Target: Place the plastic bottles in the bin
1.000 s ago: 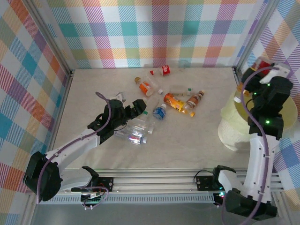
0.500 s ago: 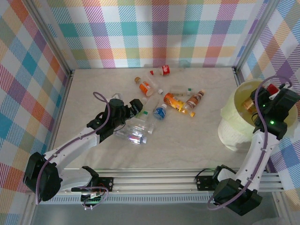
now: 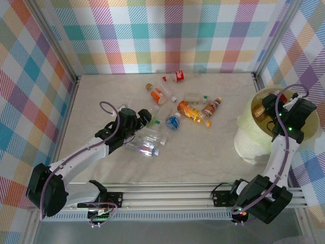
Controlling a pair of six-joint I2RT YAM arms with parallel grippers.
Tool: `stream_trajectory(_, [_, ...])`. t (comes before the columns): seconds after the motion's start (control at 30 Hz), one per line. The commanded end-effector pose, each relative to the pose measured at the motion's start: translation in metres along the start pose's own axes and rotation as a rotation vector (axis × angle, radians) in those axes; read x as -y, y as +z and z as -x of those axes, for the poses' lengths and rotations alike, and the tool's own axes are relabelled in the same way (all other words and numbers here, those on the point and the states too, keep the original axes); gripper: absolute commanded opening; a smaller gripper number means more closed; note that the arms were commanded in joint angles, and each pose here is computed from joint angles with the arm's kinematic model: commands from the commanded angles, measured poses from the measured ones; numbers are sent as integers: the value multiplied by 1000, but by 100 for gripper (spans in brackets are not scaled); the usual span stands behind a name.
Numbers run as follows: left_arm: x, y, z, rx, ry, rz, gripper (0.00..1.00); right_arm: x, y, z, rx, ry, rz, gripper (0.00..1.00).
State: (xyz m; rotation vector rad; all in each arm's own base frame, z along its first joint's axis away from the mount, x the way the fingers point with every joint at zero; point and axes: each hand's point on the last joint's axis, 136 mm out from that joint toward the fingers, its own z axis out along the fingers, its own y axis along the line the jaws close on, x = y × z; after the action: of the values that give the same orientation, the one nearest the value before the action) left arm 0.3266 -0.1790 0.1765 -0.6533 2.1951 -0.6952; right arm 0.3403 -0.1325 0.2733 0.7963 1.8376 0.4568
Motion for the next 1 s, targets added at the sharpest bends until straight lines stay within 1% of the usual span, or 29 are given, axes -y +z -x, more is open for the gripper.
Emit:
stream_trajectory(0.0, [0,0,2,13,-38,26,100,-14,8,2,-5,5,114,65])
stream_trajectory(0.1, [-8,-1,1,20,-49,59,100,-8,17,-6,-42,22,112,73])
stream_trajectory(0.2, [-19,-2,2,30,-35,114,100,1,20,-12,-50,33,89,78])
stream_trajectory(0.27, [-20,-2,4,37,-29,120,100,4,20,-15,-52,40,79,81])
stream_trajectory(0.3, [-28,-2,1,24,-18,152,100,5,20,-16,-54,39,78,82])
stream_trajectory(0.57, [-36,-3,0,27,-13,191,100,9,17,-18,-55,47,45,90])
stream_trajectory(0.63, [-38,-4,1,32,-15,203,100,12,14,-17,-47,56,15,93])
stream_trajectory(0.73, [-43,-6,2,41,-20,227,100,11,6,-13,-35,54,-10,94])
stream_trajectory(0.97, [-58,-12,2,50,-43,278,100,-12,-26,-1,-12,11,-24,98])
